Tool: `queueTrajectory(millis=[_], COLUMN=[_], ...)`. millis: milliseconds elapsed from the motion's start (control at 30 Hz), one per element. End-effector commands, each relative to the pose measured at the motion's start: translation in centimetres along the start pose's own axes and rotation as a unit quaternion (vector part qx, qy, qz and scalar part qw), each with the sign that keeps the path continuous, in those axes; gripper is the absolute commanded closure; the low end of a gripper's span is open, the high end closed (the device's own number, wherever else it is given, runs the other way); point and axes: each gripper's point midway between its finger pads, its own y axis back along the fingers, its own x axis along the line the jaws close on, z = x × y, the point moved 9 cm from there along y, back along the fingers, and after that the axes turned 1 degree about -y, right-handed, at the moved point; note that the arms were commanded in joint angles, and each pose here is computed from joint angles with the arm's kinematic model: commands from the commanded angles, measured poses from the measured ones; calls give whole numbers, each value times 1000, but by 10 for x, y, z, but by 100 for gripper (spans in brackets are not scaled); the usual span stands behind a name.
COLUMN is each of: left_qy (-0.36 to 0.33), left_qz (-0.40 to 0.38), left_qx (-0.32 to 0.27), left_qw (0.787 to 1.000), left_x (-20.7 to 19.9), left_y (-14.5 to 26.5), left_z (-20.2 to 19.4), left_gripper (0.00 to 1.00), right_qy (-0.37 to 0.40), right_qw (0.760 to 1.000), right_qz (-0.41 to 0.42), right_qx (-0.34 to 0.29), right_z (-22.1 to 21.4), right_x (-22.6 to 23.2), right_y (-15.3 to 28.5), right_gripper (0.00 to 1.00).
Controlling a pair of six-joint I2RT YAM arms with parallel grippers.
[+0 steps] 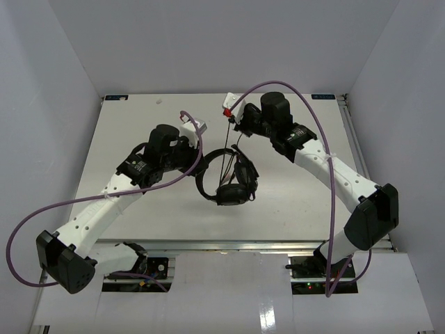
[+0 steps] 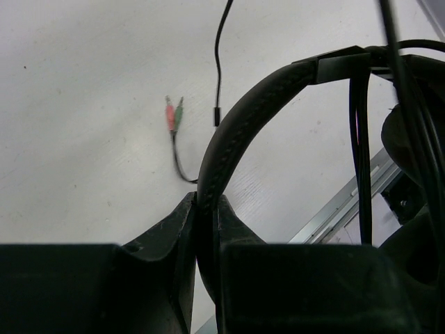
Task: Wrap the headphones
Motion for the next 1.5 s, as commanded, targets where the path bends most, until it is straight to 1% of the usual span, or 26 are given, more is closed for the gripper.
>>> queueTrajectory(millis=[0, 100, 200, 333, 533, 700, 833, 1067, 1167, 1233, 1300, 1367, 1467], left_qy=[-29, -31, -30, -39, -40, -30, -17, 5, 18, 24, 29, 39, 60], left_qz=[-50, -37, -17, 6, 11, -14, -64, -142, -150, -141, -134, -120, -103], left_qx=[-73, -88, -95, -91, -85, -112, -168, -214, -239, -271, -288, -318, -340], left_qw=[996, 995, 995, 995, 996, 993, 984, 966, 959, 952, 948, 940, 933], left_x=[-26, -26, -25, -22, -20, -29, -48, -71, -76, -76, -76, -75, -73], left_y=[43, 51, 55, 53, 48, 57, 77, 98, 105, 111, 113, 116, 112], left_z=[36, 44, 55, 63, 68, 82, 113, 144, 155, 166, 173, 185, 199], left_gripper=[100, 100, 100, 100, 100, 100, 100, 100, 100, 100, 100, 100, 100], right_qy=[-47, -76, -99, -102, -110, -130, -173, -207, -243, -280, -309, -320, -341], right_qw=[998, 997, 995, 992, 989, 989, 982, 970, 954, 937, 917, 905, 891], right_qz=[-41, -26, -27, -53, -61, -25, 28, 88, 133, 170, 203, 226, 247], right_qx=[-6, -9, -14, -52, -78, -59, -63, -88, -111, -123, -148, -164, -171], right_z=[-17, -29, -36, -27, -17, -40, -56, -56, -57, -64, -59, -60, -57], right_x=[-17, -13, -13, -20, -26, -13, 3, 11, 25, 41, 49, 58, 66], right_y=[11, 18, 31, 53, 69, 58, 42, 29, 28, 28, 30, 31, 32], right_gripper=[92, 92, 92, 92, 92, 92, 92, 92, 92, 92, 91, 90, 88])
